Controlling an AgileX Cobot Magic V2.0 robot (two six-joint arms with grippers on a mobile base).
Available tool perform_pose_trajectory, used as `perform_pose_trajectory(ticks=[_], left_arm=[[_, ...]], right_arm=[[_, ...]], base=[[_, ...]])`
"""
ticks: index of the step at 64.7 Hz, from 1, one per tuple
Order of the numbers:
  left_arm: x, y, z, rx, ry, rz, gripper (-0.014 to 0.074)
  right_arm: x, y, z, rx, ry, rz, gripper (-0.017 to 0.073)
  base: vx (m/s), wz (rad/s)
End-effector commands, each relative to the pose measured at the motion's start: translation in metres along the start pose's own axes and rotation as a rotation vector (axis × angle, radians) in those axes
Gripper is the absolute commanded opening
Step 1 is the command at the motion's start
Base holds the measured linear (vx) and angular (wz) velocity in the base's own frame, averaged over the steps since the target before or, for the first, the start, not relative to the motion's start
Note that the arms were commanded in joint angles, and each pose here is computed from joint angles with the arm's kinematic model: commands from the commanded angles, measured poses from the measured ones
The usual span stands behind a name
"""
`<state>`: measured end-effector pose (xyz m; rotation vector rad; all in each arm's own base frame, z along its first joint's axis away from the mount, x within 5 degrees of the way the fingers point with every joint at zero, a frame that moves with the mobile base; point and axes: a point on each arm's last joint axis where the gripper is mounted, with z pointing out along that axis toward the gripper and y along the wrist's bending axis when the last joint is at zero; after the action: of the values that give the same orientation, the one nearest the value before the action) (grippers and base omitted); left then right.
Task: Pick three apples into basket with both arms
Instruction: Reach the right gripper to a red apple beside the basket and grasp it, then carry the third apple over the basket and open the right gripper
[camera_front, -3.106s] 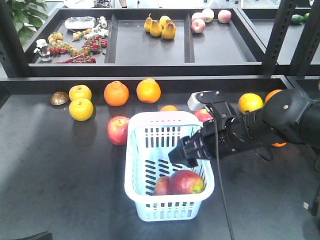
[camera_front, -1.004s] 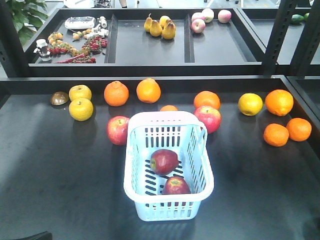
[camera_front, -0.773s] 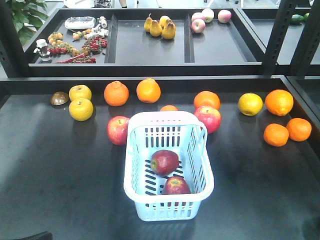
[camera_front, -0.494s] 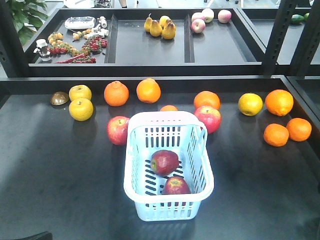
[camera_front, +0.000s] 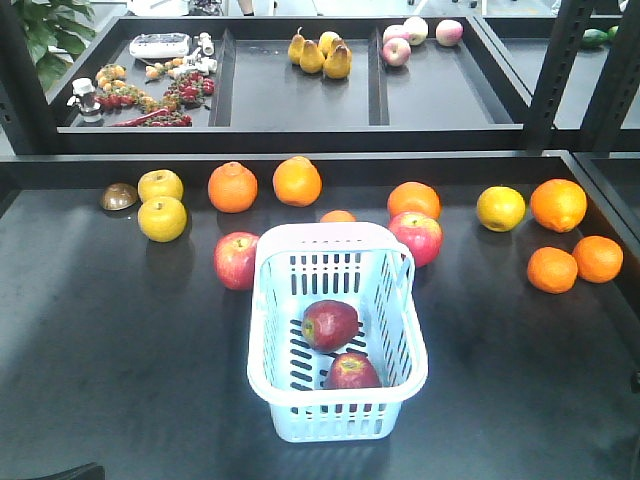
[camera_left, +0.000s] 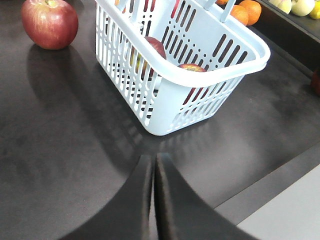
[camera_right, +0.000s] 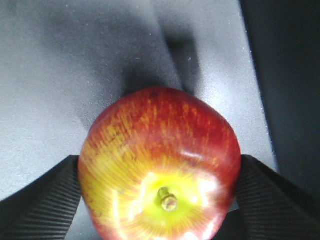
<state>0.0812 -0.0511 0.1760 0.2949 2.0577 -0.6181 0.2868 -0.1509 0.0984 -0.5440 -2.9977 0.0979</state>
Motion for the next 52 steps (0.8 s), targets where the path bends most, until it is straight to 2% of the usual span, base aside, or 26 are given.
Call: perform_pose_trajectory(ticks=[1, 11, 19, 28, 33, 44, 52], left_arm=[[-0.01, -0.001, -0.001, -0.001, -0.035, -0.021, -0.0007], [-0.01, -0.001, -0.001, -0.001, -0.035, -0.021, -0.0007], [-0.01, -0.001, -0.001, -0.001, -0.035, -0.021, -0.0007], [-0.01, -0.001, -0.001, -0.001, -0.035, -0.021, -0.0007], [-0.01, -0.001, -0.001, -0.001, -0.035, -0.021, -0.0007], [-0.01, -0.001, -0.001, -0.001, -0.035, -0.021, -0.0007], [-0.01, -0.001, -0.001, -0.001, -0.035, -0.021, -0.0007]], right_arm=[[-0.005, 0.0, -0.024, -0.031, -0.093, -0.012, 0.0202], [-0.004, 0.006, -0.045, -0.099, -0.176, -0.058, -0.0015], [0.0, 0.012, -0.072, -0.168, -0.267, -0.074, -0.0008], [0.01, 0.019, -0.108, -0.249, -0.388, -0.125, -0.0004], [0.018, 0.026, -0.133, -0.333, -0.467, -0.153, -0.0003], [0.048, 0.062, -0.184, -0.502, -0.602, -0.323, -0.0003], [0.077, 0.1, -0.208, -0.564, -0.617, -0.504, -0.0003]], base=[[0.0, 0.0], [0.0, 0.0], [0.0, 0.0], [0.0, 0.0], [0.0, 0.0], [0.0, 0.0], [0.0, 0.0]])
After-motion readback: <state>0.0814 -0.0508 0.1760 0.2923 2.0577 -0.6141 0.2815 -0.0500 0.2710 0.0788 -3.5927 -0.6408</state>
